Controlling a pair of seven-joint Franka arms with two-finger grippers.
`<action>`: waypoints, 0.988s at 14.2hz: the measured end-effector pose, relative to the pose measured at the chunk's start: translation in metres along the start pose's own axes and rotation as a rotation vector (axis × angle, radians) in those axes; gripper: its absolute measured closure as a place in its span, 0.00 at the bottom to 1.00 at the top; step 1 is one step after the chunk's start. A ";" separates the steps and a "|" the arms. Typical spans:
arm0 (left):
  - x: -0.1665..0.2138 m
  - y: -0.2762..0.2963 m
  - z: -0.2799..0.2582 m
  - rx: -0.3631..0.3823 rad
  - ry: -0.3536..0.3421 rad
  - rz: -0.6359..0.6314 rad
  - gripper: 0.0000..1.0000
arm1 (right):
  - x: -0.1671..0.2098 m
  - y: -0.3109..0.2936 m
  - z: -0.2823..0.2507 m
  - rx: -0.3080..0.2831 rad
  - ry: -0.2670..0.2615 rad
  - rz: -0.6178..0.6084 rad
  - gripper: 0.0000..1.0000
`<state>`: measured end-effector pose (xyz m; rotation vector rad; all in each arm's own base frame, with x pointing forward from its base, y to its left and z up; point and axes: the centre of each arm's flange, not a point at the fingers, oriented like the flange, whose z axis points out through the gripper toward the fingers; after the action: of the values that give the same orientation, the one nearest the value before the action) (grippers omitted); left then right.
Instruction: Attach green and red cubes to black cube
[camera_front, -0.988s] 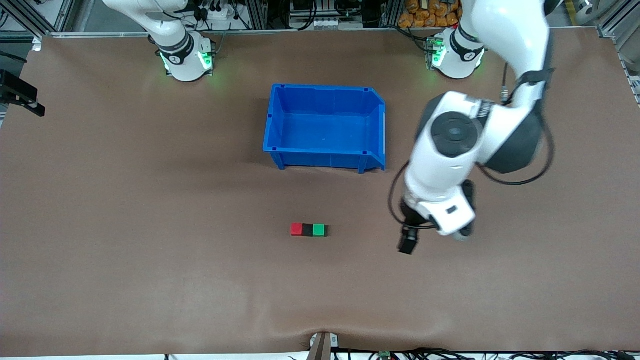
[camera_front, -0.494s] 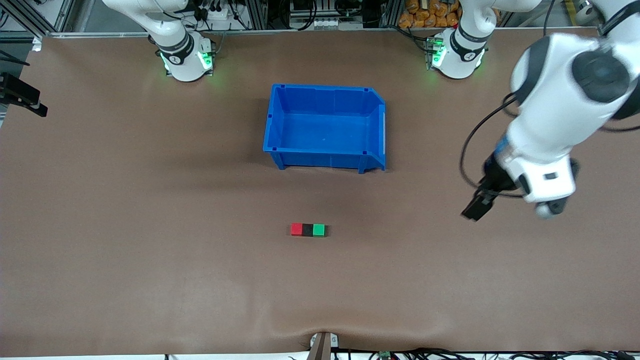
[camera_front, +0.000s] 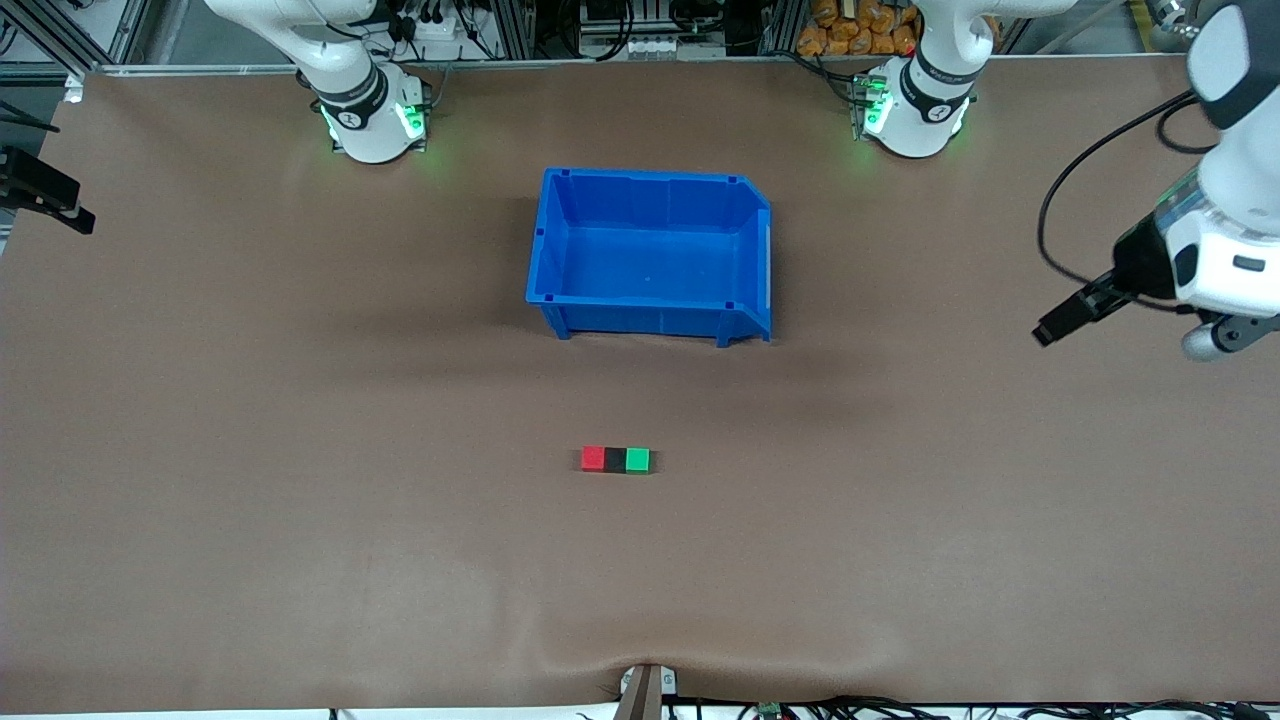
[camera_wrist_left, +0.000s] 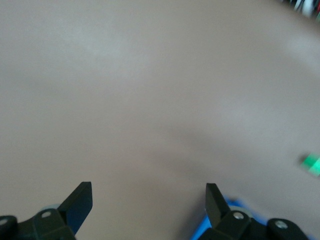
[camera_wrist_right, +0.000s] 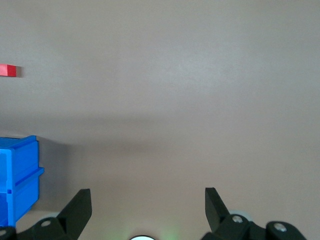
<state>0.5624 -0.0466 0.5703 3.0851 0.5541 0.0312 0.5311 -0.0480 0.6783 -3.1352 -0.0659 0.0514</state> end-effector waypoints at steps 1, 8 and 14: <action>-0.003 -0.005 -0.002 0.009 -0.022 0.076 0.00 | 0.000 0.000 0.000 0.000 0.000 0.000 0.00; -0.017 -0.024 -0.032 0.053 -0.134 0.464 0.00 | 0.000 0.000 0.000 0.000 0.000 0.000 0.00; -0.021 -0.026 -0.042 0.059 -0.151 0.496 0.00 | 0.000 0.000 0.000 -0.001 0.000 0.000 0.00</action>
<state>0.5330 -0.0297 0.6119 3.1552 -0.2236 -0.2163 0.5311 -0.0481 0.6783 -3.1359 -0.0656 0.0513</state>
